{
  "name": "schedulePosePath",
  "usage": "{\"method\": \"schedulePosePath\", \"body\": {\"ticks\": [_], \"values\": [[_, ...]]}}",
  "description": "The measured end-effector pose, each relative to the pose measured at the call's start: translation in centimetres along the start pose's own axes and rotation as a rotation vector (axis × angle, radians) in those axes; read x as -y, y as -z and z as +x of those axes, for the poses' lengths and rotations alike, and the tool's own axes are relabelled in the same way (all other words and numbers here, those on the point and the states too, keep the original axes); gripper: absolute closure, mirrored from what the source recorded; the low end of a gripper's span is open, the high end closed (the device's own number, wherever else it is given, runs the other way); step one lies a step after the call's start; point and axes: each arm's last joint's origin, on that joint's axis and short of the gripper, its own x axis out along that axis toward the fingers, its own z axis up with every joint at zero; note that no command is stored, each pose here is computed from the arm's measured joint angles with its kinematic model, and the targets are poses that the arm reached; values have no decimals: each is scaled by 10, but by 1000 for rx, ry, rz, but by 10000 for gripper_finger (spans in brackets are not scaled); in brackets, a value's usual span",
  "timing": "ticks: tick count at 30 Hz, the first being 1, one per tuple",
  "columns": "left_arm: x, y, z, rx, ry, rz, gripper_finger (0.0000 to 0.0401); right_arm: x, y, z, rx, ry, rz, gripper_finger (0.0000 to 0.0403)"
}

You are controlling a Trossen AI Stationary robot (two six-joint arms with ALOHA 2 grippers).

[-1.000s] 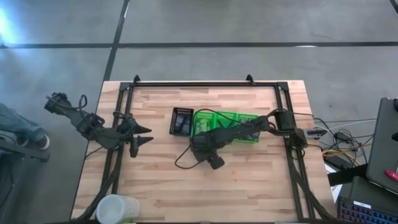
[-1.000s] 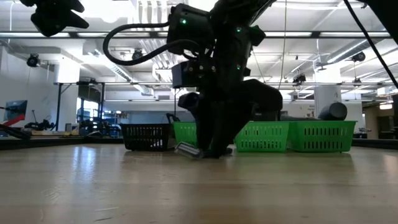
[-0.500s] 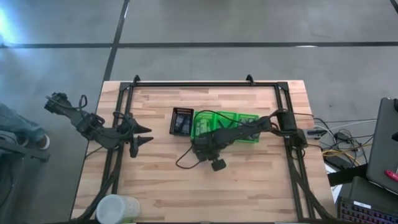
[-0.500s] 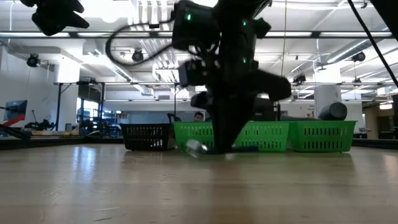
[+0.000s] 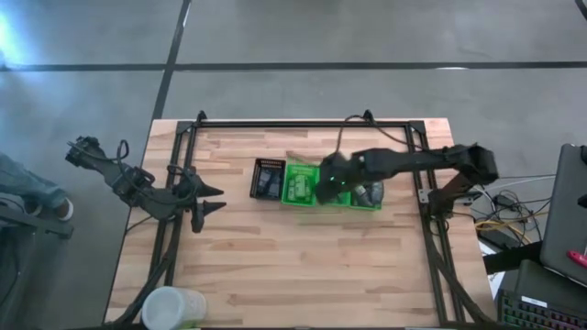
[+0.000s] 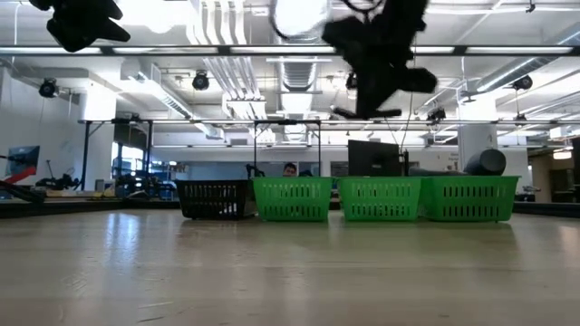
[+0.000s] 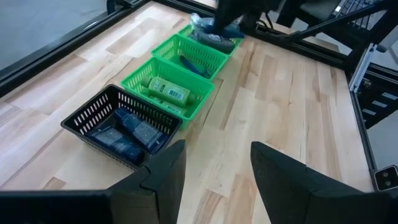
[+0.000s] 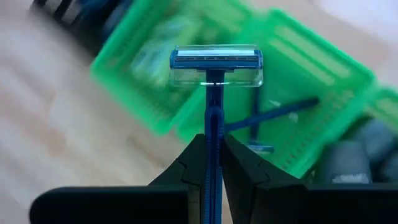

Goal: Pick & Place Travel size toiletries
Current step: Put the blue razor into the middle green basket, then return to Home Position

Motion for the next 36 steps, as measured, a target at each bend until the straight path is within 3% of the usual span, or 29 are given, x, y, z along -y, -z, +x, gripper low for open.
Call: {"method": "schedulePosePath", "body": {"ticks": [5, 8, 15, 20, 27, 31, 36], "values": [[0, 0, 0, -1, 0, 1, 215, 31, 4, 24, 55, -42, 331, 374], [0, 0, 1, -2, -1, 2, 215, 38, 5, 43, 74, -65, 420, 374], [1, 1, 1, -5, -4, 5, 215, 58, 10, 67, 95, 59, 517, 374], [-3, -1, -3, 10, 10, -13, 215, 65, 9, 71, 139, 94, 527, 360], [-23, -1, -8, 73, -43, -90, 215, 64, 7, 70, 82, 48, 453, 281], [-42, 2, -4, 125, -178, -164, 215, 59, 11, 67, 68, 43, 423, 223], [-79, 8, -3, 247, -475, -321, 215, 43, 8, 40, 178, 111, 337, 168]]}}
